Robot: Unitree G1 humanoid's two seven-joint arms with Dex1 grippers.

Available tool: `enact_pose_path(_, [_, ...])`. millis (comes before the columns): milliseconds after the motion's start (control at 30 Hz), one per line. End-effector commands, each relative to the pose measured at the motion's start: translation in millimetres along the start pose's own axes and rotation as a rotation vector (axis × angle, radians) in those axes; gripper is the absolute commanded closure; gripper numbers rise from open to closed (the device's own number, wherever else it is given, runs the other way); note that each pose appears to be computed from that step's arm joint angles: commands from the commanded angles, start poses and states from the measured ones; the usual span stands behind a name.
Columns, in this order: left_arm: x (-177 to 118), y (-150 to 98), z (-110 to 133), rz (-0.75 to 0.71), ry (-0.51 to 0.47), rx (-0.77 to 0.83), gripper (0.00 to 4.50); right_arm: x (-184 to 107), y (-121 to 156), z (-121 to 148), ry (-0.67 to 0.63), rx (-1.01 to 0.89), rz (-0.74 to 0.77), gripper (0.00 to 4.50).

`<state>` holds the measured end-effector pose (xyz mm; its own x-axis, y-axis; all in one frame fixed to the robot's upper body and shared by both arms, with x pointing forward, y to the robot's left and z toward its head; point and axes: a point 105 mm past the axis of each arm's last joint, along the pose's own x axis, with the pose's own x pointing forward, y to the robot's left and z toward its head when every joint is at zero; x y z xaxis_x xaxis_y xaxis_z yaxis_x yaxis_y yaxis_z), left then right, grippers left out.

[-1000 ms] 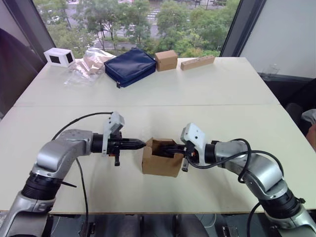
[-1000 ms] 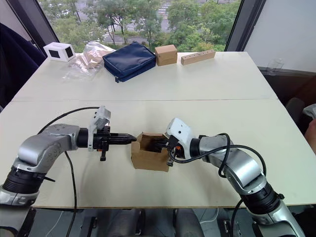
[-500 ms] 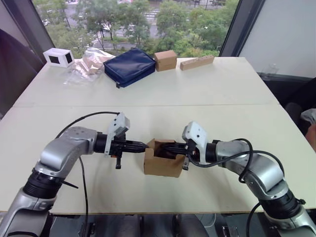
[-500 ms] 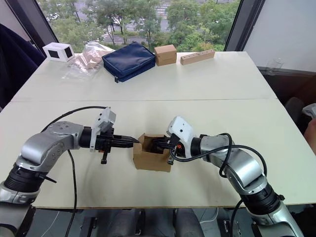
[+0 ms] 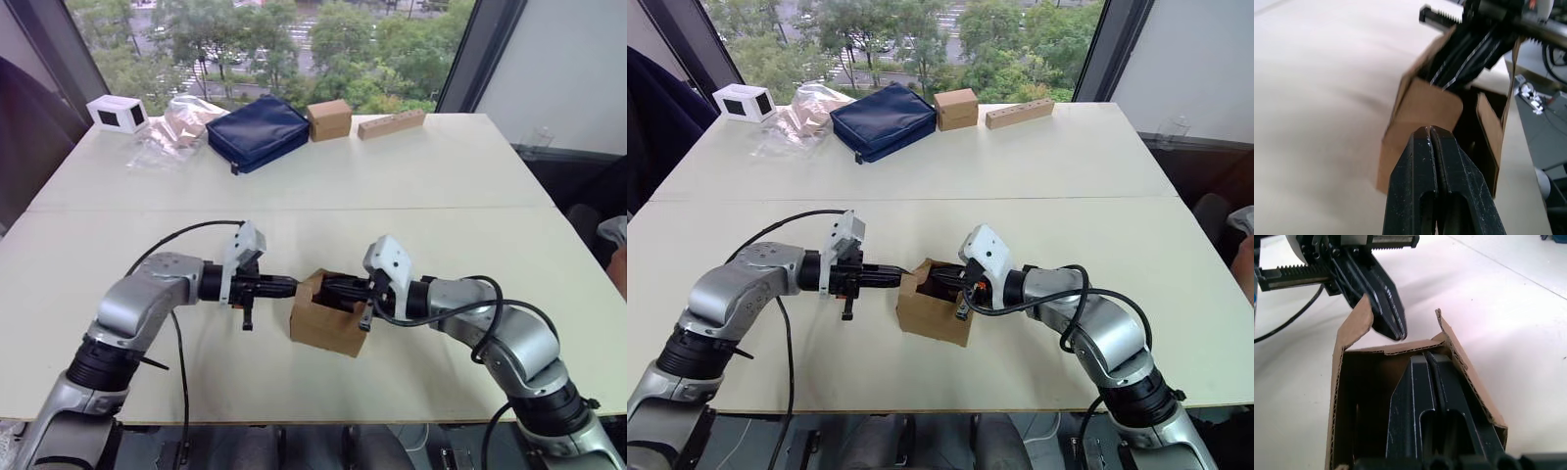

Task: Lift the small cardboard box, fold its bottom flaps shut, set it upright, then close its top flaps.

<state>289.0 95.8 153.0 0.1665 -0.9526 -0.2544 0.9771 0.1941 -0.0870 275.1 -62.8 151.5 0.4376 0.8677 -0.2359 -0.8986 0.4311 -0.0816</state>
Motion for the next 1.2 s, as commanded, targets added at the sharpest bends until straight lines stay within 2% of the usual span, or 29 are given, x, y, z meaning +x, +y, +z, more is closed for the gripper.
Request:
enact_pose_path(33, [3,-5,8,-0.025,-0.002,0.047,4.47,-4,3,11,-0.036,-0.045,0.001,4.50])
enact_pose_path(200, [9,-1,-12,-0.013,0.085,0.070,4.47,-12,5,12,-0.017,-0.065,0.006,4.50])
enact_pose_path(500, [16,-4,-23,-0.034,0.095,0.059,4.47,-42,2,22,-0.011,-0.094,-0.060,4.50])
enact_pose_path(567, [17,-3,-20,-0.022,0.071,0.055,4.47,-55,1,18,0.019,-0.077,-0.085,4.50])
enact_pose_path(700, [9,6,1,0.029,-0.052,0.004,4.47,-72,-4,4,0.077,-0.041,-0.142,4.50])
enact_pose_path(833, [-12,12,23,0.076,-0.162,-0.066,4.47,-80,-3,-25,0.194,-0.022,-0.163,4.50])
enact_pose_path(933, [-24,12,30,0.099,-0.201,-0.111,4.47,-80,2,-36,0.217,0.003,-0.154,4.50])
enact_pose_path(1067, [-27,9,-9,0.149,-0.058,-0.116,4.47,-67,10,-41,0.199,0.023,-0.118,4.50])
enact_pose_path(1200, [-21,-4,-42,0.123,0.061,-0.108,4.47,-55,19,-40,0.179,0.032,-0.070,4.50])
